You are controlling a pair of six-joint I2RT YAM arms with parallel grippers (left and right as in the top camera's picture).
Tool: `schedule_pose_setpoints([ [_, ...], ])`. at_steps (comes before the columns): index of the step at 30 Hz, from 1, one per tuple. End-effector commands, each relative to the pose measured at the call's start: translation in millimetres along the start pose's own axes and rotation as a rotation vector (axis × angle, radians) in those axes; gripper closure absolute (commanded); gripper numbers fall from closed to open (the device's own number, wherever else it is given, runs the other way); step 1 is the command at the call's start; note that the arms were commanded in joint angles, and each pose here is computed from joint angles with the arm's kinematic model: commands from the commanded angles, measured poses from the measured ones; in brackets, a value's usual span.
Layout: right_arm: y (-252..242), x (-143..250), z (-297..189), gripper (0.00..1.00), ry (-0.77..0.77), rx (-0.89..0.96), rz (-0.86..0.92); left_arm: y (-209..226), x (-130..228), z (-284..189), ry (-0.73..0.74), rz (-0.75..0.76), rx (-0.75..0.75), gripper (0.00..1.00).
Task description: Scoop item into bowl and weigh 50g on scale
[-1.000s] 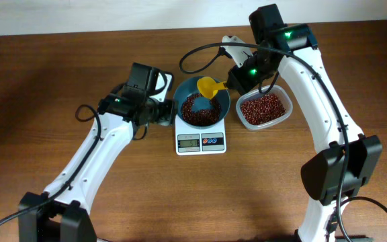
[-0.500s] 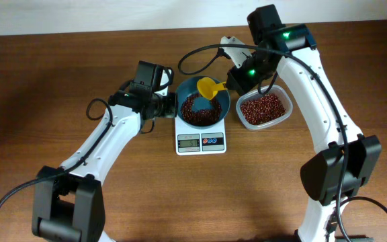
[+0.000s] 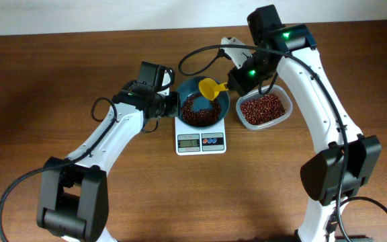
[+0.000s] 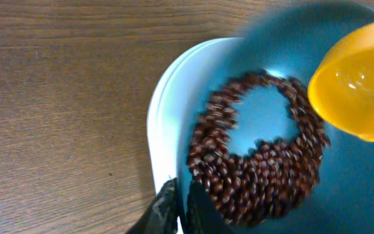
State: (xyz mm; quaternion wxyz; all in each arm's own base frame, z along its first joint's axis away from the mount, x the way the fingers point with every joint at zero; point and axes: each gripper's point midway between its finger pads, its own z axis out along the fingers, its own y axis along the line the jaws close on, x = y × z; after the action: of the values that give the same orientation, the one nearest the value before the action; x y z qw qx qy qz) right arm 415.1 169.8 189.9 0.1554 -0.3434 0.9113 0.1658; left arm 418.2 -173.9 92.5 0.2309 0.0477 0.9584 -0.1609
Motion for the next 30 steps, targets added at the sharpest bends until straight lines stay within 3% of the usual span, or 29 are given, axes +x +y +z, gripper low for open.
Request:
schedule_pose_setpoints([
  [1,6,1,8,0.96,0.038,0.028,-0.028,0,1,5,0.012,-0.002,0.007,1.0],
  [30,2,-1,21,0.96,0.06,0.117,-0.085,13,-18,2,-0.072,-0.118,-0.077,1.0],
])
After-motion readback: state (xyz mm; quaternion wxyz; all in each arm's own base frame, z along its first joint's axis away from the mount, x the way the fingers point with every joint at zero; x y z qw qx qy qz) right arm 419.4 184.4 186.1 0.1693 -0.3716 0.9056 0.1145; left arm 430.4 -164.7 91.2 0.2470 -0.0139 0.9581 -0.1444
